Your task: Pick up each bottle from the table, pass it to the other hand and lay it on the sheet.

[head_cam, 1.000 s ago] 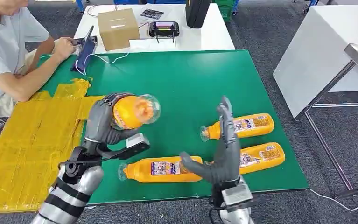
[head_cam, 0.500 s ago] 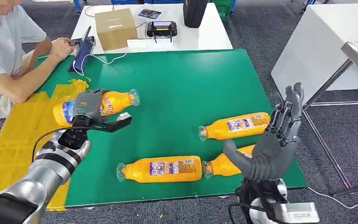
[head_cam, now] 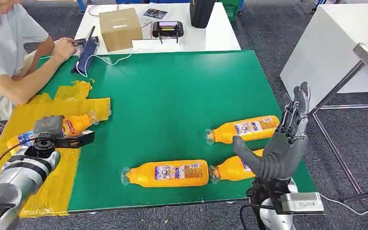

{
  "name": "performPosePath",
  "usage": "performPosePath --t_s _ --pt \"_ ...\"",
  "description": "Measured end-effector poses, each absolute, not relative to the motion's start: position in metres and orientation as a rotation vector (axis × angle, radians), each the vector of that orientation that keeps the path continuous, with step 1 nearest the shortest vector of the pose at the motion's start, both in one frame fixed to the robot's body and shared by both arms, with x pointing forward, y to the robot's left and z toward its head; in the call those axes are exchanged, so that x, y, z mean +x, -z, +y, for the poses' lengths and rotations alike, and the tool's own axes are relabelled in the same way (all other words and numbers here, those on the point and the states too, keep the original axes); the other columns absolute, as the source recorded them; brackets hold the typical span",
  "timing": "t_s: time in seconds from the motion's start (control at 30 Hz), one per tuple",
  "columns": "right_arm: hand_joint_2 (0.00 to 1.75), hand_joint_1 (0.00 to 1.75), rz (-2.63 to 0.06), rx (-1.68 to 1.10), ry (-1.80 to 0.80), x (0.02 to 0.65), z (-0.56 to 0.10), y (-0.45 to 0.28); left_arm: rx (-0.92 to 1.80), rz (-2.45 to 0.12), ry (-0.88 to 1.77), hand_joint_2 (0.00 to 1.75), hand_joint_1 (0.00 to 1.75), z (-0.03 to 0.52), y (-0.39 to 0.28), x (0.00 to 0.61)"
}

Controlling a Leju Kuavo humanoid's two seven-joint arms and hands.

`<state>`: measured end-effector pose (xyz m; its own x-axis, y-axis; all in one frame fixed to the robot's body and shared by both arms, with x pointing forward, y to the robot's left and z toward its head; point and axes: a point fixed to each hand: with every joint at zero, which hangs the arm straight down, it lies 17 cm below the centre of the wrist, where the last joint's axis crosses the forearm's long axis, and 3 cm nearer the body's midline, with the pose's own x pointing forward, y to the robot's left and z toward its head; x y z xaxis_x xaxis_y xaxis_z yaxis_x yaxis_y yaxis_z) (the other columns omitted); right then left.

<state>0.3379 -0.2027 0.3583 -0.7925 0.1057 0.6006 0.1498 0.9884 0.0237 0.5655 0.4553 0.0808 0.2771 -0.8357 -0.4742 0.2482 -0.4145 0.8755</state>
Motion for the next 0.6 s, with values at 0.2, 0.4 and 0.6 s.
performPosePath --t_s 0.2,0.4,0.6 --pt "1.75 0.00 -2.476 -0.185 0.068 0.343 -0.200 -0.355 1.439 -0.592 1.360 1.75 0.00 0.453 -0.067 0.563" --pt "1.75 0.00 -2.444 -0.236 0.023 0.351 -0.200 -0.346 1.377 -0.770 1.332 1.75 0.00 0.422 -0.061 0.566" --pt "1.75 0.00 -2.412 -0.281 -0.023 0.359 -0.198 -0.336 1.359 -0.842 1.299 1.75 0.00 0.402 -0.057 0.565"
